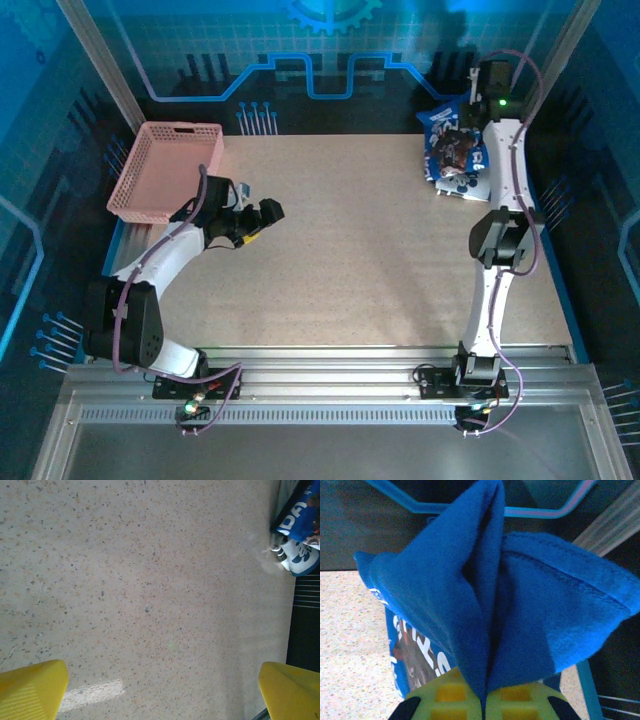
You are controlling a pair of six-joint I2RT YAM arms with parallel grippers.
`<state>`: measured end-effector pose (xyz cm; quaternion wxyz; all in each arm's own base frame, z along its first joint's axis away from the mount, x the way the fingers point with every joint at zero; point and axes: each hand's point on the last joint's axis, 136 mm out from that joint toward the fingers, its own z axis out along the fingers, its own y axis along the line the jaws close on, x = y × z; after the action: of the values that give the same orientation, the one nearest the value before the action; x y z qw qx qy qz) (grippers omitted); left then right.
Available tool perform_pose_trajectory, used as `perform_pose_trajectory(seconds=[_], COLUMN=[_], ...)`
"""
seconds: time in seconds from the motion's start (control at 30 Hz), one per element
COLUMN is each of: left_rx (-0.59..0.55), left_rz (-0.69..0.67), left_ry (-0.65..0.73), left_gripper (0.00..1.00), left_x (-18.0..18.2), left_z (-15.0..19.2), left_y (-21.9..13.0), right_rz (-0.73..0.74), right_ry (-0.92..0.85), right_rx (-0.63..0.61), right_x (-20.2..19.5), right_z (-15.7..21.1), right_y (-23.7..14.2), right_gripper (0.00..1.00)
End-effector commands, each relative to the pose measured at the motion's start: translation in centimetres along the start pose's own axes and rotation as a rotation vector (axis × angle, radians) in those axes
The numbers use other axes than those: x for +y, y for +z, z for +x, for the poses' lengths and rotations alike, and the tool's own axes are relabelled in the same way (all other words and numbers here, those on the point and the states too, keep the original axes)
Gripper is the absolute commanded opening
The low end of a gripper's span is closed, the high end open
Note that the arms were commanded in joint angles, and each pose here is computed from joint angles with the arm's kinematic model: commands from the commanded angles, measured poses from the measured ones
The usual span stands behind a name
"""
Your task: Fold and stack the t-shirts
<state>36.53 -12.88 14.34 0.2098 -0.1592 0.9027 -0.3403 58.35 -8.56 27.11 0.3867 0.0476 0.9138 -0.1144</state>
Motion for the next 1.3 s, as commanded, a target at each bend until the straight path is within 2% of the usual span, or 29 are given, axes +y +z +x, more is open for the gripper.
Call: perform_pose_trajectory(seconds=[0.0, 0.33, 0.6, 0.7, 0.73, 0.77, 0.83, 0.9, 1.03, 1.2, 1.23, 1.27], left_rx=[0.009, 0.055, 0.057, 0.051, 0.052, 0.051, 0.048, 0.044, 0.005, -0.086, -0.107, -0.13], left_rz=[-0.029, -0.098, -0.151, -0.164, -0.166, -0.168, -0.173, -0.17, -0.149, -0.102, -0.095, -0.087], left_ry=[0.034, 0.035, 0.047, 0.043, 0.041, 0.037, 0.032, 0.032, 0.04, 0.079, 0.088, 0.1], left_gripper=[0.99, 0.99, 0.99, 0.99, 0.99, 0.99, 0.99, 0.99, 0.99, 0.99, 0.99, 0.99], left_x=[0.1, 1.1, 1.0, 0.8, 0.8, 0.8, 0.7, 0.5, -0.4, -1.9, -2.2, -2.4], left_z=[-0.3, 0.4, 0.7, 0.7, 0.8, 0.8, 0.9, 0.9, 0.5, -0.3, -0.3, -0.5], left_y=[-0.1, -0.6, -2.7, -3.3, -3.5, -3.7, -3.9, -4.3, -5.2, -7.1, -7.7, -8.2], right_rz=[-0.055, -0.015, 0.044, 0.082, 0.089, 0.105, 0.121, 0.119, 0.083, 0.021, 0.012, 0.003], right_ry=[0.085, 0.097, 0.121, 0.153, 0.169, 0.187, 0.238, 0.29, 0.368, 0.46, 0.477, 0.491], right_rx=[-0.032, 0.124, 0.165, 0.177, 0.18, 0.181, 0.17, 0.148, 0.133, 0.166, 0.164, 0.156], right_x=[-1.4, -4.0, -6.7, -8.3, -8.9, -9.5, -10.8, -11.8, -12.9, -13.2, -13.2, -13.2], right_z=[-0.6, 5.1, 7.4, 8.3, 8.6, 8.9, 8.9, 8.4, 7.6, 8.6, 8.9, 9.2], right_y=[-0.7, 6.5, 10.8, 12.2, 12.7, 13.2, 13.5, 13.1, 10.9, 7.4, 6.4, 5.4], right_gripper=[0.0, 0.0, 0.0, 0.05, 0.07, 0.16, 0.5, 0.66, 0.75, 0.82, 0.86, 0.98])
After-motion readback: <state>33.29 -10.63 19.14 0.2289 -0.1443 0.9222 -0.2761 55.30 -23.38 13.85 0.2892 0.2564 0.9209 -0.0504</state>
